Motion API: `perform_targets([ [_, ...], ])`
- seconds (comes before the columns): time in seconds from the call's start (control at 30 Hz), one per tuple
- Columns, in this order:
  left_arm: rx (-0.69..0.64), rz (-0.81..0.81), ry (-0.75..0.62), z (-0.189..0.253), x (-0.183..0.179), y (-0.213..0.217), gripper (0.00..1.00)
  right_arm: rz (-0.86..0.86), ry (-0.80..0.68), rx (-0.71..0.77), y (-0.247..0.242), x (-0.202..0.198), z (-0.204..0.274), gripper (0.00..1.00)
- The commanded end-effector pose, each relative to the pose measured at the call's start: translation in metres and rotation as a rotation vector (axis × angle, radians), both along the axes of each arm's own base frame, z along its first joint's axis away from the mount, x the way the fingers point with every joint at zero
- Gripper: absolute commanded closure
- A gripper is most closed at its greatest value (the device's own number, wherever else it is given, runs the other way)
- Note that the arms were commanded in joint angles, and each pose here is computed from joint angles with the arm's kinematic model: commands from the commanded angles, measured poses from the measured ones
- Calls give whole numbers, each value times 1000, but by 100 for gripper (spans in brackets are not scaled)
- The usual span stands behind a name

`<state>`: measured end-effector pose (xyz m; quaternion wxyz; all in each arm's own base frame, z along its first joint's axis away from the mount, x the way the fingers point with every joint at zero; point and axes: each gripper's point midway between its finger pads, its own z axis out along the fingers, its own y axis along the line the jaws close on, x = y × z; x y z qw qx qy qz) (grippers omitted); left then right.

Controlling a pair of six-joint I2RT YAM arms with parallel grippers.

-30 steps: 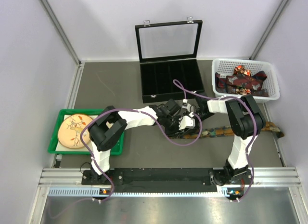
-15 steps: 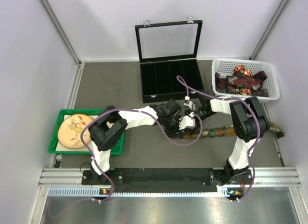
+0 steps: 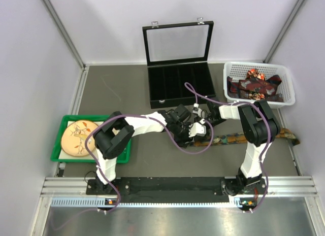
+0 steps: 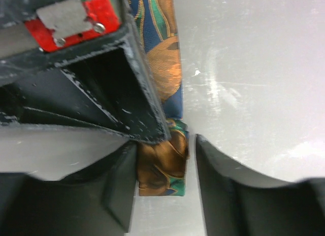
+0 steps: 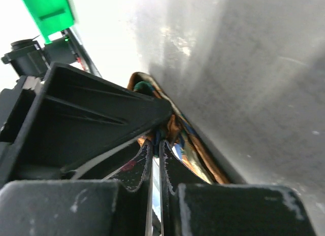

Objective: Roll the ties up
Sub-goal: Roll the tie at the center of the board.

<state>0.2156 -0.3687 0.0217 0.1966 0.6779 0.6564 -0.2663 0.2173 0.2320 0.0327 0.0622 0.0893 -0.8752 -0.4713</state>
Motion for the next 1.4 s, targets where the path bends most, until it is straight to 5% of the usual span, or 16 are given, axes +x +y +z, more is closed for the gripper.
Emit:
perform_targets([
  [0.0, 138, 43, 60, -36, -6, 35, 39, 15, -54, -78, -14, 2, -15, 100],
  [0.23, -31, 99, -17, -1, 17, 24, 21, 15, -68, -101, -19, 6, -18, 100],
  [0.6, -16, 90, -126, -17, 17, -17, 16, 22, -95, -102, -18, 12, -14, 100],
  [0.77, 20, 149, -130, -25, 24, -18, 32, 26, -108, -76, -14, 18, -7, 100],
  [0.93, 121, 161, -105, -36, 8, 15, 63, 39, -121, -68, -8, 24, -3, 100],
  [1.13, 194, 213, -87, -40, -7, 48, 73, 68, -136, -71, 5, 27, -1, 100],
  [1.2, 193, 222, -81, -41, -8, 48, 70, 66, -132, -88, 5, 29, -7, 100],
  [1.27, 185, 232, -80, -40, -6, 45, 52, 70, -128, -109, 5, 29, -13, 100],
  [1.37, 158, 242, -92, -32, 1, 43, 41, 79, -112, -162, -3, 24, -25, 100],
])
